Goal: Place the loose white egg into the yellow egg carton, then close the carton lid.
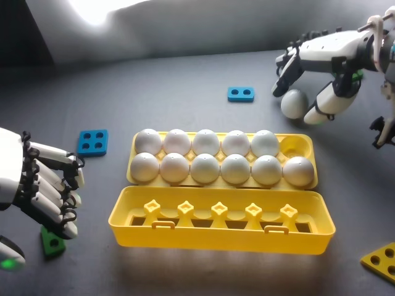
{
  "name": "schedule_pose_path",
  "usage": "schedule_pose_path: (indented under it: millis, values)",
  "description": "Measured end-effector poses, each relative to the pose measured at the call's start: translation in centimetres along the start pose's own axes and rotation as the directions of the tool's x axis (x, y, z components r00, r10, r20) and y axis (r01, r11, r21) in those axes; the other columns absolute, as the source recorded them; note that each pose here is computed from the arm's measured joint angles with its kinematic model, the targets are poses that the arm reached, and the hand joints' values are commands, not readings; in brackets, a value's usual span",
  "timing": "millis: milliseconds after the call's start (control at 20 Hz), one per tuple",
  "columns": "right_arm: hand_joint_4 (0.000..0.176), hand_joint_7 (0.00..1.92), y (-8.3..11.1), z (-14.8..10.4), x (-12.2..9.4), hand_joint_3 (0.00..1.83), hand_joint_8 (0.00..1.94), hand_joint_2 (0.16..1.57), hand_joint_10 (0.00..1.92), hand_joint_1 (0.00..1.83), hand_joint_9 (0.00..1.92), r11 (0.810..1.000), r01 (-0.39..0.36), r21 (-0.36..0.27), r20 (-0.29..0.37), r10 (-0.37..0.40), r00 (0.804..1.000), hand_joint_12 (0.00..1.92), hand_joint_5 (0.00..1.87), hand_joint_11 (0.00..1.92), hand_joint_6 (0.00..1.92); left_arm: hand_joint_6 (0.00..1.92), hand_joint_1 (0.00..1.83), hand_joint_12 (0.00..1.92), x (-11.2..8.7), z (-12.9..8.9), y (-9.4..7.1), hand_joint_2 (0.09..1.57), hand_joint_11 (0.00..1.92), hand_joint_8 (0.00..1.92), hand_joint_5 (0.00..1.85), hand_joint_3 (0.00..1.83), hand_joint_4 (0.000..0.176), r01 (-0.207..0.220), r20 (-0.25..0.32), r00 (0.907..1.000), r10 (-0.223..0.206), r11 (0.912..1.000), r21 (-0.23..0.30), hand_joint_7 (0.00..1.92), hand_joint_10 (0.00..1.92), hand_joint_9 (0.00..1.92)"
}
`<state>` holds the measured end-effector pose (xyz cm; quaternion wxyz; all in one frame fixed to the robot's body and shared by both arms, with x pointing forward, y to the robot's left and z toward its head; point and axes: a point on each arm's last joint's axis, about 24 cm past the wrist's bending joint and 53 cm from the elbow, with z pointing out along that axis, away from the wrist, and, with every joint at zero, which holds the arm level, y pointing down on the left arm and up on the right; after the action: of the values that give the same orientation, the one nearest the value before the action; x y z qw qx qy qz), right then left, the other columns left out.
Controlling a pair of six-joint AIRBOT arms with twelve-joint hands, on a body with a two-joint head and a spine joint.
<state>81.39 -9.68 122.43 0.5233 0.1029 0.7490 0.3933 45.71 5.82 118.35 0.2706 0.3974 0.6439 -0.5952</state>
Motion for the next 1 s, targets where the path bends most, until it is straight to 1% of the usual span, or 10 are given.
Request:
schedule_pose_path:
  millis: [50, 100, 150, 350, 450, 550, 600, 850, 900, 1000]
  values:
    - [0.088, 0.12, -0.2, 0.0, -0.1, 0.01, 0.0, 0.98, 0.0, 1.24, 0.0, 1.0, -0.001, 0.003, 0.003, 0.001, 1.0, 0.0, 0.64, 0.0, 0.0, 0.0, 0.0, 0.88, 0.0, 0.0, 0.0, 1.35, 0.0, 0.0, 0.68, 0.0, 0.0, 0.0, 0.0, 1.0, 0.0, 1.0, 0.001, 0.69, 0.0, 0.55]
    - [0.088, 0.12, -0.5, 0.1, 0.0, 0.01, 0.0, 0.98, 0.0, 1.24, 0.0, 1.0, -0.003, 0.007, 0.001, 0.003, 1.0, 0.0, 0.64, 0.0, 0.0, 0.0, 0.0, 0.88, 0.1, 0.0, 0.0, 1.35, 0.0, 0.0, 0.68, 0.0, 0.0, -0.001, -0.002, 1.0, 0.001, 1.0, 0.0, 0.69, 0.0, 0.55]
    - [0.102, 0.12, -0.9, 0.2, 0.5, 0.01, 0.0, 0.98, 0.0, 1.22, 0.0, 1.0, -0.021, 0.016, -0.006, 0.021, 1.0, 0.0, 0.64, 0.0, 0.0, 0.0, 0.0, 0.88, 0.1, 0.0, 0.0, 1.35, 0.0, 0.0, 0.68, 0.0, 0.0, -0.001, -0.002, 1.0, 0.001, 1.0, 0.001, 0.69, 0.0, 0.55]
    - [0.096, 0.15, -1.1, 0.3, 0.7, 0.0, 0.01, 0.98, 0.0, 1.21, 0.0, 0.999, -0.025, 0.019, -0.008, 0.025, 1.0, 0.0, 0.64, 0.0, 0.01, 0.01, 0.0, 0.86, 0.1, 0.0, -0.1, 1.35, 0.0, 0.0, 0.68, 0.0, 0.0, -0.001, -0.003, 1.0, 0.001, 1.0, 0.002, 0.69, 0.0, 0.55]
    - [0.076, 0.15, -1.1, 0.4, 1.0, 0.0, 0.01, 0.98, 0.0, 1.23, 0.0, 1.0, -0.025, 0.017, -0.014, 0.025, 1.0, 0.0, 0.67, 0.0, 0.01, 0.0, 0.0, 0.85, 0.2, 0.0, 0.0, 1.35, 0.0, 0.0, 0.67, 0.0, 0.0, -0.003, -0.008, 1.0, 0.003, 1.0, 0.001, 0.68, 0.0, 0.53]
    - [0.083, 0.15, -1.0, 0.4, 1.1, 0.0, 0.01, 0.98, 0.0, 1.22, 0.0, 1.0, -0.025, 0.015, -0.015, 0.025, 1.0, 0.0, 0.66, 0.0, 0.01, 0.0, 0.0, 0.88, 0.2, 0.0, 0.0, 1.35, 0.0, 0.0, 0.68, 0.0, 0.0, -0.003, -0.007, 1.0, 0.003, 1.0, 0.001, 0.69, 0.01, 0.54]
    - [0.078, 0.15, -1.0, 0.4, 1.1, 0.0, 0.0, 0.97, 0.0, 1.22, 0.0, 1.0, -0.025, 0.014, -0.015, 0.025, 1.0, 0.0, 0.68, 0.0, 0.01, 0.01, 0.0, 0.91, 0.2, 0.0, 0.0, 1.35, 0.0, 0.01, 0.69, 0.0, 0.0, -0.003, -0.007, 1.0, 0.003, 1.0, 0.002, 0.7, 0.01, 0.56]
    - [0.084, 0.13, -0.8, 0.4, 1.1, 0.0, 0.01, 0.97, 0.0, 1.21, 0.0, 1.0, -0.025, 0.008, -0.015, 0.025, 1.0, 0.0, 0.66, 0.0, 0.0, 0.0, 0.0, 0.92, 0.2, 0.0, 0.0, 1.35, 0.0, 0.0, 0.7, 0.0, 0.0, -0.003, -0.007, 1.0, 0.003, 1.0, 0.002, 0.71, 0.01, 0.56]
    - [0.072, 0.14, -0.8, 0.4, 1.1, 0.0, 0.01, 0.98, 0.0, 1.22, 0.0, 1.0, -0.025, 0.008, -0.015, 0.025, 1.0, 0.0, 0.68, 0.0, 0.01, 0.0, 0.0, 0.89, 0.2, 0.0, 0.0, 1.35, 0.0, 0.0, 0.69, 0.0, 0.0, -0.003, -0.007, 1.0, 0.003, 1.0, 0.001, 0.7, 0.0, 0.55]
    - [0.069, 0.14, -0.8, 0.4, 1.1, 0.0, 0.01, 0.98, 0.0, 1.22, 0.0, 1.0, -0.026, 0.006, -0.015, 0.026, 1.0, 0.0, 0.68, 0.0, 0.01, 0.0, 0.0, 0.9, 0.2, 0.0, 0.0, 1.35, 0.0, 0.0, 0.69, 0.0, 0.0, -0.003, -0.007, 1.0, 0.003, 1.0, 0.002, 0.7, 0.0, 0.56]
